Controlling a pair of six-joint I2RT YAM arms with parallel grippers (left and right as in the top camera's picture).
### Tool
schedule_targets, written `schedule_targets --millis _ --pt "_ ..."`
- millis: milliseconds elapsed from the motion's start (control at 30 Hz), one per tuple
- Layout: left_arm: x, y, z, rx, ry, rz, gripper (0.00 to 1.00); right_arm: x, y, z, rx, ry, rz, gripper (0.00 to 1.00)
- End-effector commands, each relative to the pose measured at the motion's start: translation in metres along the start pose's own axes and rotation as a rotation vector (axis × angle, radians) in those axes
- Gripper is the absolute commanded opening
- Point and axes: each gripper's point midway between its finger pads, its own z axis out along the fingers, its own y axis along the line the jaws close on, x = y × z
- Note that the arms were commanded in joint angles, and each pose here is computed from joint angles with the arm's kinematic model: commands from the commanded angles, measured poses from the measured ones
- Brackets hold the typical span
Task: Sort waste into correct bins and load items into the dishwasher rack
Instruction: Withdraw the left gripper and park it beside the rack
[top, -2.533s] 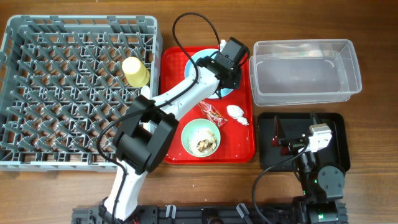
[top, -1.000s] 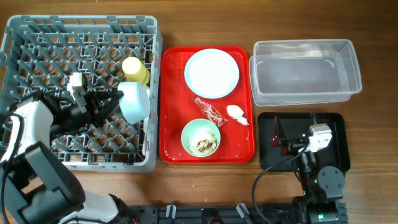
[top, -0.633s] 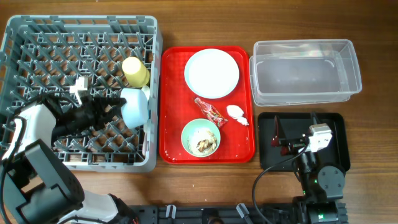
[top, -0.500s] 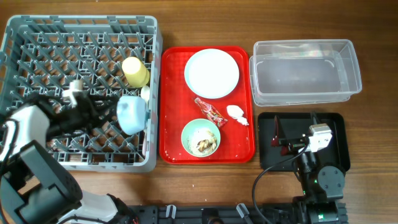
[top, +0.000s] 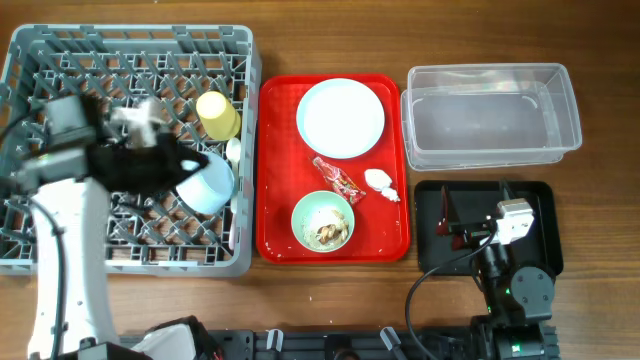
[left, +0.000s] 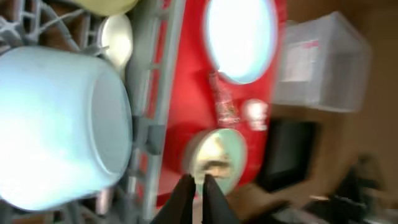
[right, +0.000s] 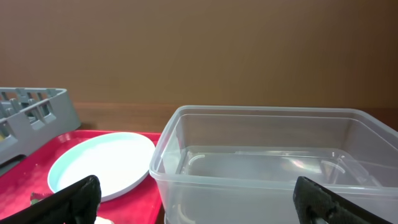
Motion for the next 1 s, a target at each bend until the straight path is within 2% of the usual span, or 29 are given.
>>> schedule_targets --millis 0,100,200,333,433,500,600,633,667,700,733,800,867,967 --pt "0.012 0.031 0.027 -0.301 0.051 -0.026 0.08 -0.001 0.001 0.000 -0.006 -0.007 -0.006 1.00" --pt "0.016 0.054 0.026 -0.533 0.025 -0.077 0.11 -0.001 0.001 0.000 -0.006 -0.007 -0.006 1.00" --pt "0.020 0.068 0.017 -0.638 0.015 -0.108 0.15 -0.001 0.001 0.000 -0.006 -0.007 -0.006 1.00" --pt "0.022 0.069 0.016 -0.641 0.024 -0.110 0.15 -0.001 0.001 0.000 -0.006 -0.007 -0.006 1.00" --pt "0.013 0.058 0.005 -0.626 -0.012 -0.101 0.08 -0.001 0.001 0.000 -0.006 -0.007 -0.005 1.00" --pt "-0.005 0.028 -0.014 -0.557 -0.110 -0.105 0.04 -0.001 0.001 0.000 -0.006 -0.007 -0.006 1.00" --pt "-0.030 -0.038 -0.033 -0.379 -0.280 -0.013 0.05 -0.001 0.001 0.000 -0.006 -0.007 -0.006 1.00" --pt "-0.035 -0.057 -0.030 -0.335 -0.318 0.027 0.08 -0.001 0.001 0.000 -0.006 -0.007 -0.006 1.00" --pt "-0.035 -0.072 -0.023 -0.305 -0.325 0.071 0.19 -0.001 0.001 0.000 -0.006 -0.007 -0.006 1.00" --pt "-0.036 -0.086 -0.013 -0.276 -0.327 0.111 0.26 -0.001 0.001 0.000 -0.006 -0.007 -0.006 1.00" --pt "-0.037 -0.101 0.003 -0.250 -0.317 0.152 0.49 -0.001 0.001 0.000 -0.006 -0.007 -0.006 1.00" --pt "-0.038 -0.115 0.034 -0.231 -0.284 0.200 0.84 -0.001 0.001 0.000 -0.006 -0.007 -0.006 1.00" --pt "-0.037 -0.119 0.062 -0.236 -0.243 0.223 1.00 -0.001 0.001 0.000 -0.006 -0.007 -0.006 1.00" --pt "-0.027 -0.109 0.105 -0.285 -0.146 0.234 1.00 -0.001 0.001 0.000 -0.006 -0.007 -0.006 1.00"
